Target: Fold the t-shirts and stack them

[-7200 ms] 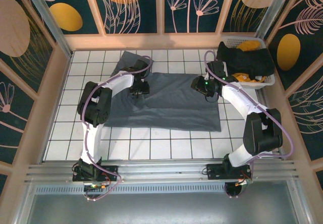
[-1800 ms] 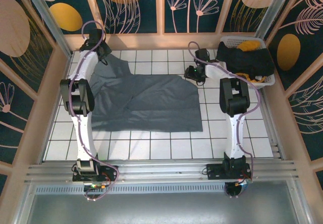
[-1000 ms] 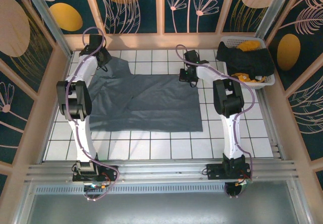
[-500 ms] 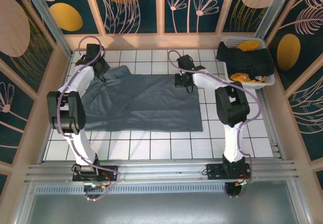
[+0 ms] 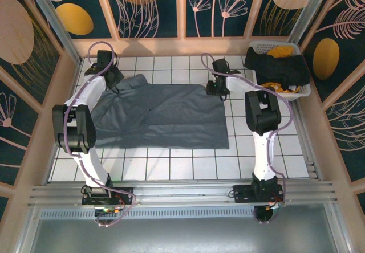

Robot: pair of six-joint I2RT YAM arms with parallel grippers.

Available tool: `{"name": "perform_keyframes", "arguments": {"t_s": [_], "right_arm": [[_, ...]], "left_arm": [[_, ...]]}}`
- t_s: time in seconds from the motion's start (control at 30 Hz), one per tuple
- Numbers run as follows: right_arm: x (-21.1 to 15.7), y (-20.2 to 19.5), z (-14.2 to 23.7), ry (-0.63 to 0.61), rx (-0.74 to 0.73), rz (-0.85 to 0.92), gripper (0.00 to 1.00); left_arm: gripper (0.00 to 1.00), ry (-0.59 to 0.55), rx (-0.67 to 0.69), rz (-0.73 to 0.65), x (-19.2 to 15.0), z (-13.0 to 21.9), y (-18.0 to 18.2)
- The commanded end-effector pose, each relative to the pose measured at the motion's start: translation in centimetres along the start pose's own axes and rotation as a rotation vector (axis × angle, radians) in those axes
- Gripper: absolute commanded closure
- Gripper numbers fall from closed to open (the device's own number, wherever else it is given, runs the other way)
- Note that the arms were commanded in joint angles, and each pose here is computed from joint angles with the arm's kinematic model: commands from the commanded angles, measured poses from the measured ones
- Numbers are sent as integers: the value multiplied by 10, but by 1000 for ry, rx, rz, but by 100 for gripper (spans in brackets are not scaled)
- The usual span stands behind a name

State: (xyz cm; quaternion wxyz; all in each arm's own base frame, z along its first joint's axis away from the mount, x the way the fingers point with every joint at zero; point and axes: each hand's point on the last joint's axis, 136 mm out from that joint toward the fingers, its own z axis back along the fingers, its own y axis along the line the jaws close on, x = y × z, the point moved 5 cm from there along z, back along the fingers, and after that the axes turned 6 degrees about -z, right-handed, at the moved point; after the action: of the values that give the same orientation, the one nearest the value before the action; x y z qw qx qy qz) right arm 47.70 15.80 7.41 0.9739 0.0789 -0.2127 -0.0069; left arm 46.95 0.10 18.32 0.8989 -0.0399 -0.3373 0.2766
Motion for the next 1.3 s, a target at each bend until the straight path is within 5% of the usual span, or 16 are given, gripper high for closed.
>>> {"name": "perform_keyframes", "arguments": {"t_s": [0.0,0.47,1.0,1.27], "right_arm": [[0,5,-7,48,33,36,59],[-2,16,5,-6,3,79,100],[-12,40,68,-217,-94,159,100],[-75,72,69,-154,-31,291,100]], "left_arm": [[100,-42,-39,13,15,8,-11],[100,-44,-49,7,19,15,-13],[100,-37,-61,36,5,34,-5],[100,-19,-16,93,-28,50,23]]}}
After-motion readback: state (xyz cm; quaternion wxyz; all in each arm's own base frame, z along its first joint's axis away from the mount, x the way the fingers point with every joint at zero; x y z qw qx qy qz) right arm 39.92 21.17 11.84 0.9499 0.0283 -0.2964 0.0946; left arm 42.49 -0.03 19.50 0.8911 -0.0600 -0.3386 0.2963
